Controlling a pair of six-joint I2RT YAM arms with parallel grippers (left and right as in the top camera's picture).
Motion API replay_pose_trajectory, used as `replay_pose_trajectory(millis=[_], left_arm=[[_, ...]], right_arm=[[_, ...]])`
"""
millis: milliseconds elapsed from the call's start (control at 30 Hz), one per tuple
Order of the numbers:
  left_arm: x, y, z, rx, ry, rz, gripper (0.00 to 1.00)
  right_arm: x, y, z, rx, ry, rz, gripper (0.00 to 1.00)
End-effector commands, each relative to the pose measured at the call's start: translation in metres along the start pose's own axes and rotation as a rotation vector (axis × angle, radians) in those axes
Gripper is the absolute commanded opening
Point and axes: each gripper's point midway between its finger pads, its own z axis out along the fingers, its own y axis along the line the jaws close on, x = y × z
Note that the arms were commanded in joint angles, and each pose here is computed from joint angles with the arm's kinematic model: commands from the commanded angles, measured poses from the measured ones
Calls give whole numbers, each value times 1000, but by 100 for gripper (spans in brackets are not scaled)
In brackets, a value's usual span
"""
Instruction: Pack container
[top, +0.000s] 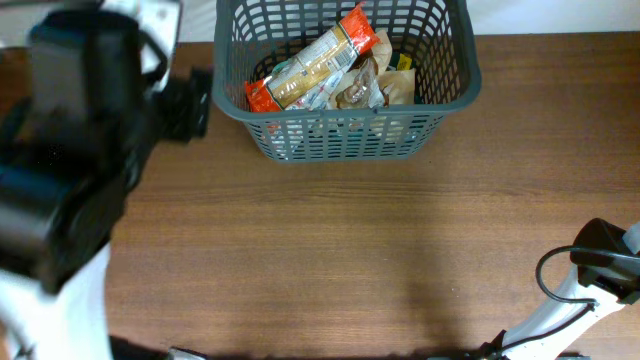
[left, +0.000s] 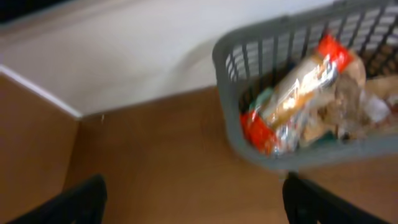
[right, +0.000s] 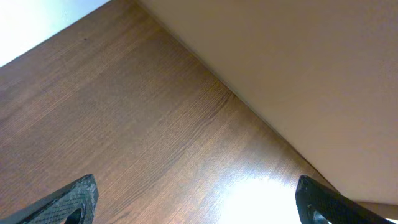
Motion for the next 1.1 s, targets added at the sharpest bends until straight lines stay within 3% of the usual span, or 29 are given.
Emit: replay_pose_trajectory(millis=[0,400,467,867,1067], left_arm=[[14,18,-36,-33,-20,-66,86],[83,51,-131,-72,-107,-176,86],[103,53,-133,-86,-79,-168,93],[248,22,-51,-157,360,-177,100],[256,-9,18,-129,335,-286,100]], right_arm=[[-5,-9,-17,8,-44,21,99],[-5,-9,-17,8,-44,21,99],[-5,-9,-17,8,-43,21,99],[-5,-9,-17,8,-43,21,99],[-5,-9,-17,8,-43,21,99]])
